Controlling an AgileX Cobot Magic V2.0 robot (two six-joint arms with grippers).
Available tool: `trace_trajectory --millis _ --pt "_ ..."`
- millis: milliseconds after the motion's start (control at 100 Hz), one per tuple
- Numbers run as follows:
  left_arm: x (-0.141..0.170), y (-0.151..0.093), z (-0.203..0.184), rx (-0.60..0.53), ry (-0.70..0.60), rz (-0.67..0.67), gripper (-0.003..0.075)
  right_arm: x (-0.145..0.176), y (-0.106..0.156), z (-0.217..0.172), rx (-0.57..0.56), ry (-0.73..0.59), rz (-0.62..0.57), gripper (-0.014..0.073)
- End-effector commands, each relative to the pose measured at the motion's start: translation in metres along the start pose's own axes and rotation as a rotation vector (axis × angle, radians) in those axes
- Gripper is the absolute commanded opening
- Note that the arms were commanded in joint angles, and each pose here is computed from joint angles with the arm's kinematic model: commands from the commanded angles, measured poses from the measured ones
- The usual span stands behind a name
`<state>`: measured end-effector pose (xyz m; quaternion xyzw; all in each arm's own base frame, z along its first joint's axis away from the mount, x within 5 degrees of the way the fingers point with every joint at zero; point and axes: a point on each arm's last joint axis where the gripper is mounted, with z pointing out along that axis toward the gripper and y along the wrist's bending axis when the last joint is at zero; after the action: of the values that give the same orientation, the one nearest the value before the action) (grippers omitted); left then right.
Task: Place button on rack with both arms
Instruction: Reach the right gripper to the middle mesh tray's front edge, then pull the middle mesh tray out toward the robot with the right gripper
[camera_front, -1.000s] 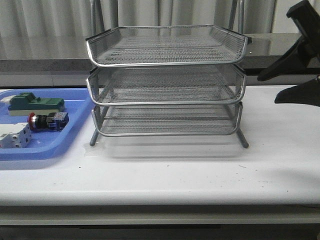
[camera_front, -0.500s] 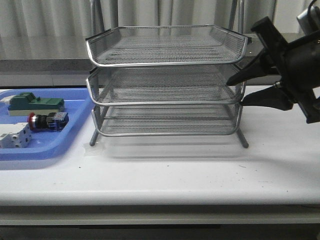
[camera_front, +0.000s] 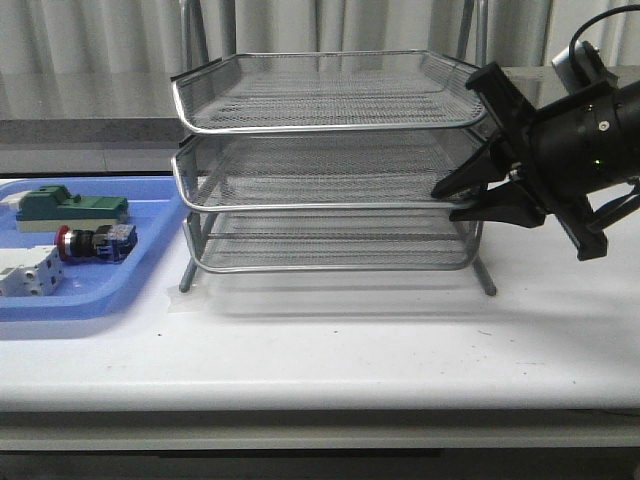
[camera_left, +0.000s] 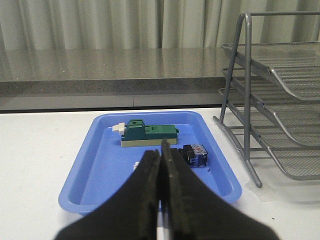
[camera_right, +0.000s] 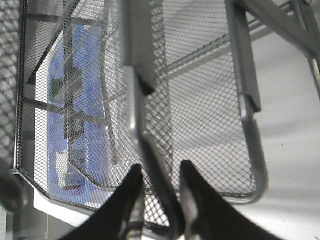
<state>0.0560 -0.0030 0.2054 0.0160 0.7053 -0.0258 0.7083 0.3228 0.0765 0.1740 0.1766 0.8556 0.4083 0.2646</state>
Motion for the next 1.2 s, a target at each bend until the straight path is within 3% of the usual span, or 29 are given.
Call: trace_trajectory --millis 0,80,150,620,970,1070,1190 --pt "0.007 -0.001 -0.001 0.012 -0.066 -0.017 -0.0020 -0.006 0.018 -0.006 -0.088 -0.014 -0.031 0.0070" --pt "0.007 -0.001 -0.001 0.012 -0.066 -0.017 -0.0020 -0.004 0.017 -0.005 -0.082 0.003 -0.047 -0.0023" --pt "0.007 -0.001 -0.001 0.012 -0.066 -0.017 -0.0020 -0.002 0.015 -0.005 -0.076 0.011 -0.048 -0.0050" --pt "0.007 -0.001 -0.001 0.012 -0.066 -0.017 -0.0020 0.070 -0.022 -0.040 0.023 0.123 -0.078 -0.0050" --pt "0.007 -0.001 -0.001 0.012 -0.066 -0.017 -0.0020 0.100 -0.024 -0.074 0.038 0.088 -0.110 -0.0045" --pt "0.007 -0.001 -0.001 0.012 -0.066 -0.017 -0.0020 0.098 -0.020 -0.080 0.037 0.048 -0.127 0.0029" --pt "0.007 -0.001 -0.001 0.012 -0.066 -0.017 -0.0020 0.097 -0.014 -0.086 0.016 0.019 -0.145 0.0267"
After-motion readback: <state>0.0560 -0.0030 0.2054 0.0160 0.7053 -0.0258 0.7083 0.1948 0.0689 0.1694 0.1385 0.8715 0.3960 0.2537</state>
